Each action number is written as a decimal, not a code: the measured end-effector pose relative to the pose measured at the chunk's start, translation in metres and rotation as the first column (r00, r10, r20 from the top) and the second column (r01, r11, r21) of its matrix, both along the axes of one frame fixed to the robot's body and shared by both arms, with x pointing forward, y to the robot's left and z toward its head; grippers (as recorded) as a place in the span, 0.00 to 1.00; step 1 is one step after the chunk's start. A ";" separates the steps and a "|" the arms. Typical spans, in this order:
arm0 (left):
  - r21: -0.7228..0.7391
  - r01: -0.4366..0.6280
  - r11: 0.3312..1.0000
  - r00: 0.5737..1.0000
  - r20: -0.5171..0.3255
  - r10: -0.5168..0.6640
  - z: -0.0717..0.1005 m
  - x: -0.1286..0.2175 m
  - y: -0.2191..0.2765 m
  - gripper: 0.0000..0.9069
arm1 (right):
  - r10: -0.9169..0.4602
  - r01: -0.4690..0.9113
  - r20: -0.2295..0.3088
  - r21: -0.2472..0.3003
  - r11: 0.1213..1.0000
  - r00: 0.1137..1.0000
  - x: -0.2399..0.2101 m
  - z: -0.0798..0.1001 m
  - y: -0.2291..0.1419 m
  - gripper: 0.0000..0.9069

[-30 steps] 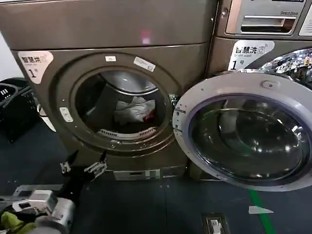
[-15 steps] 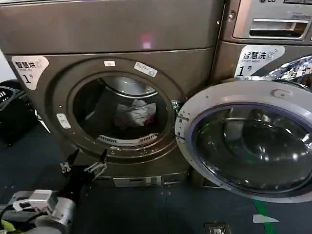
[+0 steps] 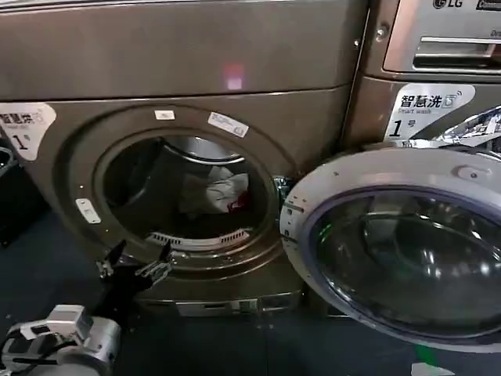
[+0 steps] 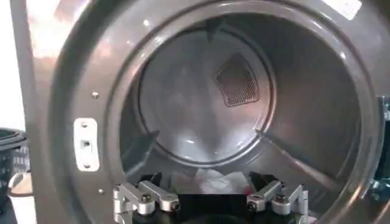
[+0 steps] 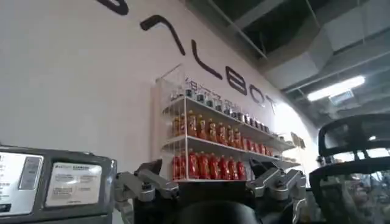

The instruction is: Grasp the clothes from the dryer.

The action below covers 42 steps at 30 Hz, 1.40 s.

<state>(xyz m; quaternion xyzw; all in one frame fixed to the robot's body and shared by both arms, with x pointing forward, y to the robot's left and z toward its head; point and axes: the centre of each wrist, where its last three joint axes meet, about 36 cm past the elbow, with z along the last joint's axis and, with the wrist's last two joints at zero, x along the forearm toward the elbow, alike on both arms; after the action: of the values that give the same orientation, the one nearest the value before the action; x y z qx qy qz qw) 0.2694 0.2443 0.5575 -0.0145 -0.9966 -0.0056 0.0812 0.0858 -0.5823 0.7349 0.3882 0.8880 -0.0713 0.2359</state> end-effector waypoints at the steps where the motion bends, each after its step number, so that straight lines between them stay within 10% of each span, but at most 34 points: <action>1: 0.001 0.000 1.000 1.000 -0.001 0.000 0.000 0.000 0.000 1.00 | 0.000 0.000 0.000 0.000 1.000 1.000 0.000 0.000 0.000 1.00; 26: 0.000 0.008 1.000 1.000 0.019 -0.008 -0.006 0.008 0.002 1.00 | -0.016 0.016 -0.012 -0.011 1.000 1.000 -0.005 0.004 0.004 1.00; 42: -0.041 0.049 0.998 0.991 0.129 -0.043 -0.035 0.094 0.004 1.00 | -0.067 0.063 -0.072 -0.052 0.997 0.995 -0.016 0.015 0.011 1.00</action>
<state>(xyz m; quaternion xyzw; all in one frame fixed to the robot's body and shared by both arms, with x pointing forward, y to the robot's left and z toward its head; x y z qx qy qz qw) 0.3632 0.2482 0.5226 -0.0389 -0.9990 0.0135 0.0163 0.0698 -0.5716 0.7494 0.4081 0.8809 -0.1155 0.2100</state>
